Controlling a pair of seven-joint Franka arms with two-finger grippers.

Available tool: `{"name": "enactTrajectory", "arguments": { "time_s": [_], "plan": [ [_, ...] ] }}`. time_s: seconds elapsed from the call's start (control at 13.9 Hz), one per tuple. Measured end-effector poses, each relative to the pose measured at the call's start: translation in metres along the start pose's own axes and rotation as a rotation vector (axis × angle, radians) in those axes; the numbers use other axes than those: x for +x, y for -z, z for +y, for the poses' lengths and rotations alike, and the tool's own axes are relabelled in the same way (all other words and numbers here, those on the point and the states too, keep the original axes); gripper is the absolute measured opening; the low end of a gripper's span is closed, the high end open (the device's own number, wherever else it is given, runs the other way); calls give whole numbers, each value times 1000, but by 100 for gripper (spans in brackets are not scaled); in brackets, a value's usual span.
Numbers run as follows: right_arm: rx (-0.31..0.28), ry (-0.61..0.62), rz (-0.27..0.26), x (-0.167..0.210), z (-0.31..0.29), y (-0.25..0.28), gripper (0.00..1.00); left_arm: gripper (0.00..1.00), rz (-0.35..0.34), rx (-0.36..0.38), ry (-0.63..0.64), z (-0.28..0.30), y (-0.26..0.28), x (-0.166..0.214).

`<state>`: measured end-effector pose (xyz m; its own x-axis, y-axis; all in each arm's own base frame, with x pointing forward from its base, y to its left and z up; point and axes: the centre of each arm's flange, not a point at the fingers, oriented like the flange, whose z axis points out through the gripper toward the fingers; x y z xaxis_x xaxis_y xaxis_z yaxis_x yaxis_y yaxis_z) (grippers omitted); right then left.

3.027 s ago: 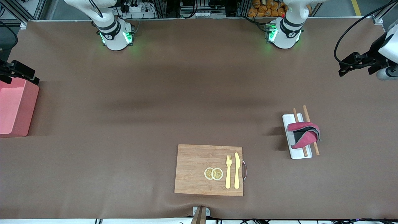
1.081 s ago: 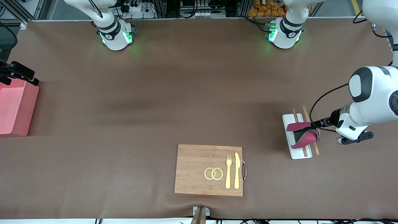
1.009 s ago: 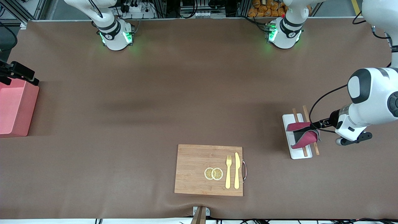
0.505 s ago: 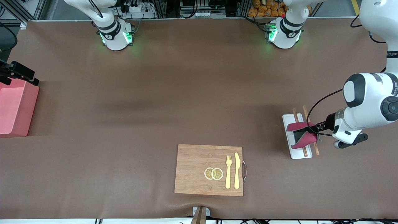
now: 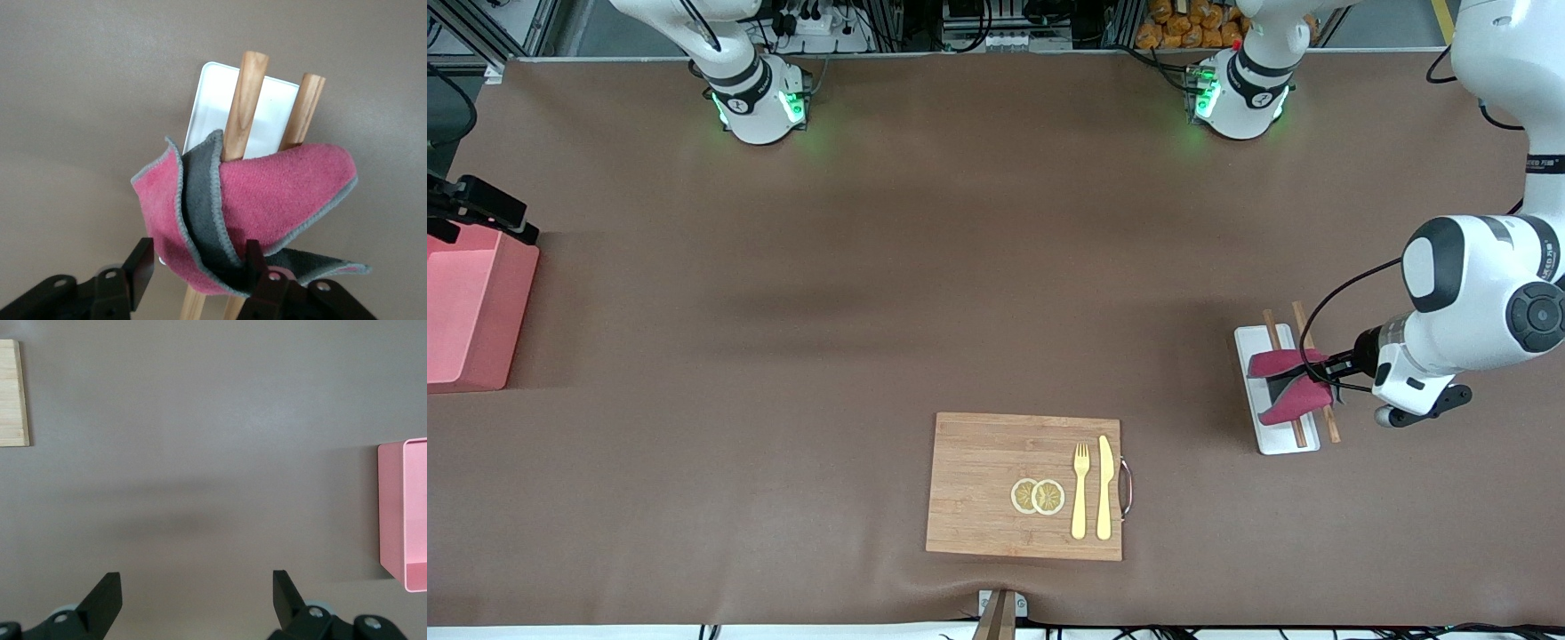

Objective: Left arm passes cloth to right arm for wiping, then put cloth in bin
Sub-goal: 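Close the left gripper on the pink cloth, then lift the cloth with the left gripper while the right gripper approaches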

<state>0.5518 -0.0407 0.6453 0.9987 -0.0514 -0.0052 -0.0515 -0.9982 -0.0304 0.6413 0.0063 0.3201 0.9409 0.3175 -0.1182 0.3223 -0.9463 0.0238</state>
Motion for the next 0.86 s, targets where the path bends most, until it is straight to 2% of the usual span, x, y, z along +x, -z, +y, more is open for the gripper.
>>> {"name": "enactTrajectory", "arguments": {
  "time_s": [0.22, 0.36, 0.65, 0.86],
  "plan": [
    [0, 0, 0, 0, 0, 0, 100, 23, 1, 0, -2, 6, 0, -2],
    [0, 0, 0, 0, 0, 0, 100, 5, 3, 1, -1, 11, 1, -3],
    [0, 0, -5, 0, 0, -1, 100, 5, 9, 3, -11, 16, 4, -3],
    [1, 0, -20, 4, 0, -8, 100, 5, 20, 29, -45, 28, 28, -7]
  ]
}}
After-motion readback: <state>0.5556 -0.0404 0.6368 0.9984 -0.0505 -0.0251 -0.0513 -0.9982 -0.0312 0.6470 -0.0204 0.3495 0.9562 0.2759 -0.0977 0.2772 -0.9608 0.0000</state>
